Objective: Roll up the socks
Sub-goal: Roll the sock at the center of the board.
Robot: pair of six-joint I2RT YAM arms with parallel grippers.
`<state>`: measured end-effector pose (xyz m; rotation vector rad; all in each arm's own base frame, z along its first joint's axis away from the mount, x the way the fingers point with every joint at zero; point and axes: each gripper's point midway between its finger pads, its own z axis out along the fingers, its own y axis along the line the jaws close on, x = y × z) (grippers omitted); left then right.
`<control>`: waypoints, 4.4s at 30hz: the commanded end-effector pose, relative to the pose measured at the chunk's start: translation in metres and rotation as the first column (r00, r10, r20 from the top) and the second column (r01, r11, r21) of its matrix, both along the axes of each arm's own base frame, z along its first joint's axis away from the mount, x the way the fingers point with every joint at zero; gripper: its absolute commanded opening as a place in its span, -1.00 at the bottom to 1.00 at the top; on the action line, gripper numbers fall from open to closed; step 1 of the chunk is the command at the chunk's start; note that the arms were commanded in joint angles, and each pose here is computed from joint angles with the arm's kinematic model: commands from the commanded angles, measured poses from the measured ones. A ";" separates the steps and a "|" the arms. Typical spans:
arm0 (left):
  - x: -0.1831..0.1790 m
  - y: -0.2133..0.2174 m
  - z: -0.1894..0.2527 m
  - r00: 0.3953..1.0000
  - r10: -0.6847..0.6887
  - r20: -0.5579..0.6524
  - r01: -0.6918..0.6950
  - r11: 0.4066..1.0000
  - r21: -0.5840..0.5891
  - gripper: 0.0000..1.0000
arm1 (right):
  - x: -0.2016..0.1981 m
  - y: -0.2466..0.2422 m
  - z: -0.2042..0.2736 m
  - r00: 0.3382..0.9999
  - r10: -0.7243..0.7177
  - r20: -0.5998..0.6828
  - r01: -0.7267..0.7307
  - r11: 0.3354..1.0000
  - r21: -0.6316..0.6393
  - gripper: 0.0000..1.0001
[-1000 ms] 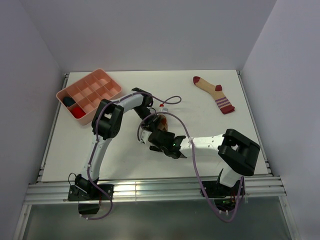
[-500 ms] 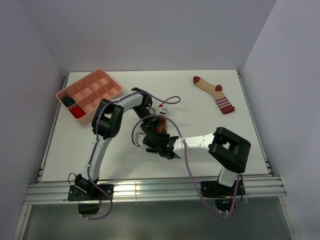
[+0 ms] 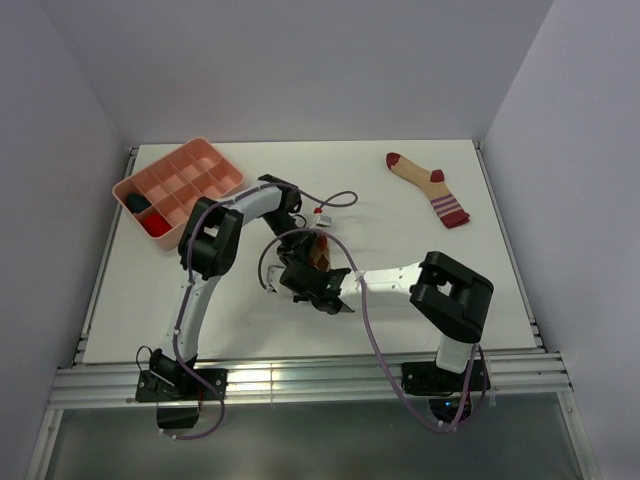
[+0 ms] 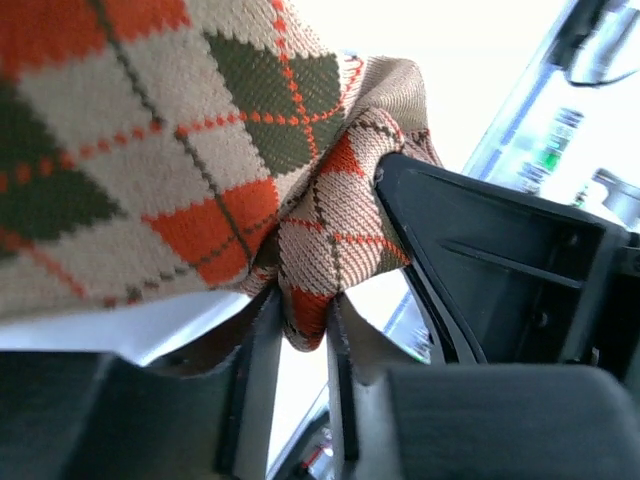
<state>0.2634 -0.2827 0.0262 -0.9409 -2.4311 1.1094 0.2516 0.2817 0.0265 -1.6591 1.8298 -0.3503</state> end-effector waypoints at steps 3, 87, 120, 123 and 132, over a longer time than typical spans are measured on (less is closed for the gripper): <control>0.092 0.018 -0.019 0.852 0.026 0.522 -0.069 0.996 0.063 -0.30 | -0.022 0.013 -0.021 0.978 0.056 -0.201 -0.052 0.998 0.022 -1.00; -0.019 0.021 0.010 0.147 -0.186 0.971 0.277 0.951 0.140 0.05 | -0.018 0.015 -0.051 0.246 -0.011 -0.969 0.017 1.000 -0.007 -1.00; -0.029 0.016 0.005 0.825 -0.092 0.558 0.221 0.960 -0.169 -0.99 | 0.115 -0.113 0.137 0.759 -0.465 -0.457 0.631 0.350 0.692 0.28; -0.023 0.021 0.003 0.876 -0.089 0.473 0.190 0.967 -0.169 -0.99 | 0.098 -0.122 0.152 0.793 -0.488 -0.365 0.548 0.307 0.778 0.29; -0.011 0.034 -0.014 0.972 -0.062 0.227 0.112 0.970 -0.215 -0.99 | 0.031 -0.056 0.136 0.957 -0.277 -0.092 0.250 0.617 0.746 0.32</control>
